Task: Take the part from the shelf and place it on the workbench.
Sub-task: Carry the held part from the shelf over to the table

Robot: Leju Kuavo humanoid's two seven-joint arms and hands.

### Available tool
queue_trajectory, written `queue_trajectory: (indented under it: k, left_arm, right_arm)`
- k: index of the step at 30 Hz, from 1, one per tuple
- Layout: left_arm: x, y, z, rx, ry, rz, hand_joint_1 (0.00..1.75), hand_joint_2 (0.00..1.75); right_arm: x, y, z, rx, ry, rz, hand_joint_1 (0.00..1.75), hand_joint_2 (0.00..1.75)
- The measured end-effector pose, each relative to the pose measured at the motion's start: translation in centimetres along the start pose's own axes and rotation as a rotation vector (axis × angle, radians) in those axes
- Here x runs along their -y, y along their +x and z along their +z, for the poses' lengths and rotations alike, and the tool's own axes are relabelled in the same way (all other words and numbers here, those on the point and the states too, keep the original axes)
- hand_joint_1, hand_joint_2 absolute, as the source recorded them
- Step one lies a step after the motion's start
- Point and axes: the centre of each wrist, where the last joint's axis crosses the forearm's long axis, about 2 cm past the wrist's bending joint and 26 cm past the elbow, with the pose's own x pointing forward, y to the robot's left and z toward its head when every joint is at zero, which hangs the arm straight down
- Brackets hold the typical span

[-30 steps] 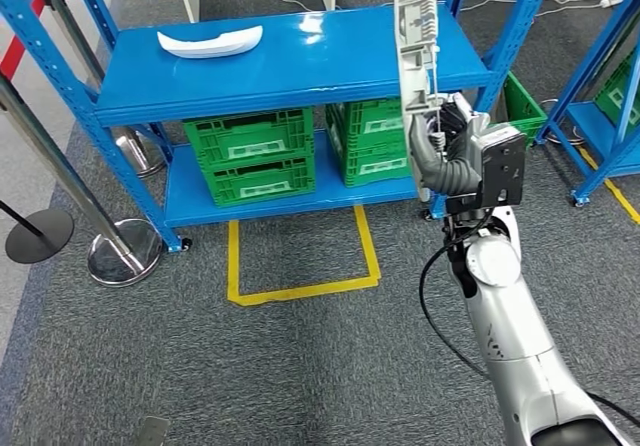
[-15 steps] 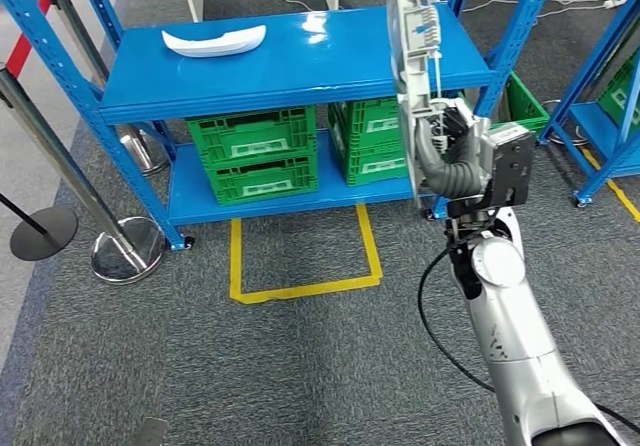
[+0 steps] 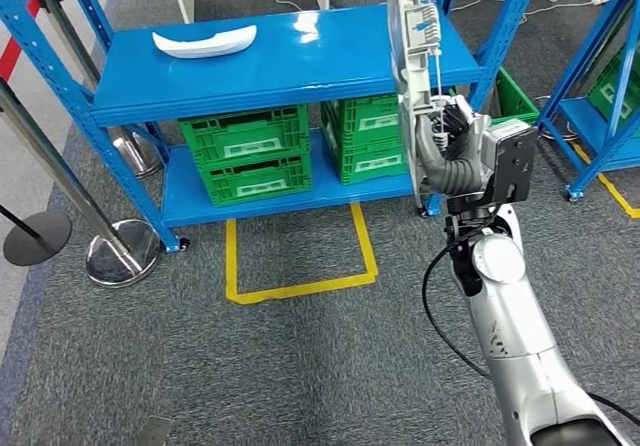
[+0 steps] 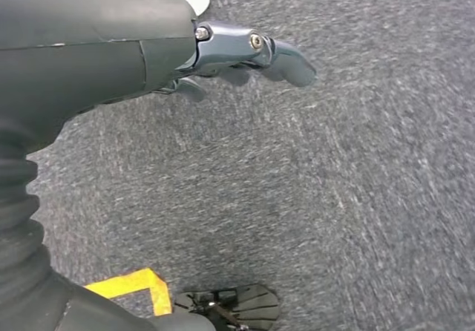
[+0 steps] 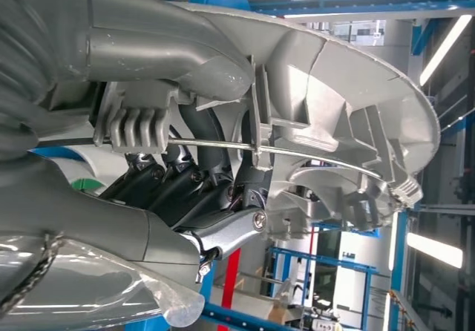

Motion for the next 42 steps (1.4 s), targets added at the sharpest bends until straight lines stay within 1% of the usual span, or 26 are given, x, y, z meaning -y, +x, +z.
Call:
queue_trajectory:
  k: [9, 20, 42]
  left_arm:
    - [0.2, 0.1, 0.1, 0.000, -0.004, 0.002, 0.00, 1.75]
    - [0.2, 0.1, 0.1, -0.002, -0.005, 0.003, 0.00, 1.75]
    - [0.4, 0.2, 0.1, -0.002, -0.006, 0.005, 0.00, 1.75]
  right_arm:
    - [0.1, -0.1, -0.1, -0.002, -0.003, -0.001, 1.75, 1.75]
    - [0.3, 0.4, -0.9, 0.017, -0.009, -0.006, 1.75, 1.75]
    - [0.4, 0.4, -0.8, 0.010, -0.012, -0.015, 1.75, 1.75]
